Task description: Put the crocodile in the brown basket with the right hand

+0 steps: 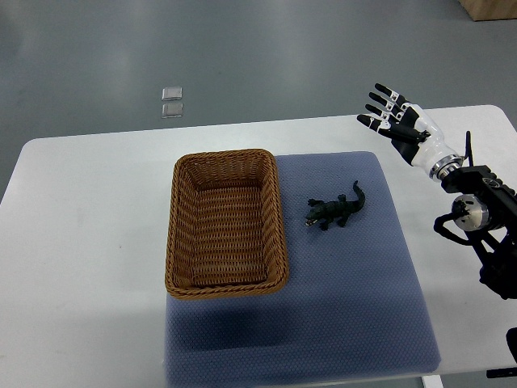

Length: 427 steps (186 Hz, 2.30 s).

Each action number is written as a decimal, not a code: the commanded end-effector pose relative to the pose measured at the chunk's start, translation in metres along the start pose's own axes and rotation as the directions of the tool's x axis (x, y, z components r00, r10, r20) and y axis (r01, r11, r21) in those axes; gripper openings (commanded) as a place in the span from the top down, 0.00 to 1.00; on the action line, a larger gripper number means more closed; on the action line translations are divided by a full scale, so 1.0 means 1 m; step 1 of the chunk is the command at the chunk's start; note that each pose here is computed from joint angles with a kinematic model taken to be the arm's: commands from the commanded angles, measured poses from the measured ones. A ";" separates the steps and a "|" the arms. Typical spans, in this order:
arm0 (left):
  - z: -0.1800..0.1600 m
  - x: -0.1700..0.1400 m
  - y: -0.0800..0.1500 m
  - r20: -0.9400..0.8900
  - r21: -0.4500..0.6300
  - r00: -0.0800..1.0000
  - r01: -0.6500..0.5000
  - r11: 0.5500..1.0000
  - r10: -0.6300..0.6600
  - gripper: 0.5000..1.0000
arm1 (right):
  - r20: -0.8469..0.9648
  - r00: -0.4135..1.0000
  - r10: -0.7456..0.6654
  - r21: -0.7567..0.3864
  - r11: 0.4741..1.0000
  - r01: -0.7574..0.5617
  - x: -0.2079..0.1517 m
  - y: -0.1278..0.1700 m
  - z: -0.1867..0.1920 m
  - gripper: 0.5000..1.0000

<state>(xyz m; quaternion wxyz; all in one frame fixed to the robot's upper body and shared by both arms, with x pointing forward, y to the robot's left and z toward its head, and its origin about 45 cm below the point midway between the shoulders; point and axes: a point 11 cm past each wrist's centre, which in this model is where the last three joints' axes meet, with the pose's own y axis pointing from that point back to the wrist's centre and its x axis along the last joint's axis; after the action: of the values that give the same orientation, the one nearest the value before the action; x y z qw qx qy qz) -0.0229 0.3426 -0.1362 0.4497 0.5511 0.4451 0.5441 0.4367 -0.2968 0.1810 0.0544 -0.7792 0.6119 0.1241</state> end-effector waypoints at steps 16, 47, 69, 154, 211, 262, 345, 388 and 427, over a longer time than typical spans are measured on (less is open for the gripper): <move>0.000 0.000 0.000 0.000 0.000 1.000 0.001 1.000 -0.001 0.00 | -0.009 1.000 -0.011 -0.003 1.000 0.011 -0.002 0.000 0.000 0.15; 0.000 0.000 0.000 0.000 0.000 1.000 0.001 1.000 -0.001 0.00 | -0.006 0.999 -0.045 -0.003 0.999 0.045 -0.006 -0.001 -0.001 0.15; 0.001 0.000 0.000 0.000 -0.001 1.000 -0.001 1.000 0.001 0.00 | -0.012 0.998 -0.064 0.001 0.998 0.064 -0.008 -0.002 -0.004 0.15; 0.000 0.000 0.000 0.000 0.000 1.000 -0.001 1.000 0.001 0.00 | -0.267 0.942 -0.205 -0.030 0.978 0.205 -0.018 -0.009 -0.028 0.15; 0.000 0.000 0.000 0.000 0.000 1.000 0.001 1.000 -0.001 0.00 | -0.530 0.751 -0.394 -0.152 0.915 0.373 -0.033 -0.005 -0.052 0.15; 0.001 0.000 0.000 0.000 -0.001 1.000 0.001 1.000 -0.001 0.00 | -0.705 0.446 -0.551 -0.329 0.812 0.483 -0.050 0.005 -0.059 0.15; 0.001 0.000 0.000 0.000 -0.001 1.000 -0.001 1.000 0.001 0.00 | -0.812 -0.053 -0.582 -0.529 0.693 0.491 -0.072 0.013 -0.027 0.15; 0.000 0.000 0.000 0.000 0.000 1.000 0.001 1.000 -0.001 0.00 | -0.798 -0.278 -0.535 -0.599 0.657 0.458 -0.070 0.018 -0.015 0.15; 0.001 0.000 0.000 0.000 -0.001 1.000 -0.001 1.000 0.001 0.00 | -0.783 -0.390 -0.485 -0.622 0.637 0.456 -0.072 0.021 -0.006 0.15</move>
<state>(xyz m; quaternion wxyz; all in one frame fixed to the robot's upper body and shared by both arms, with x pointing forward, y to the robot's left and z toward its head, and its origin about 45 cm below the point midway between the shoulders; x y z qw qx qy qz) -0.0229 0.3426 -0.1362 0.4497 0.5511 0.4450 0.5440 0.4037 -0.2375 0.2104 -0.3632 -0.7869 0.0546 -0.4958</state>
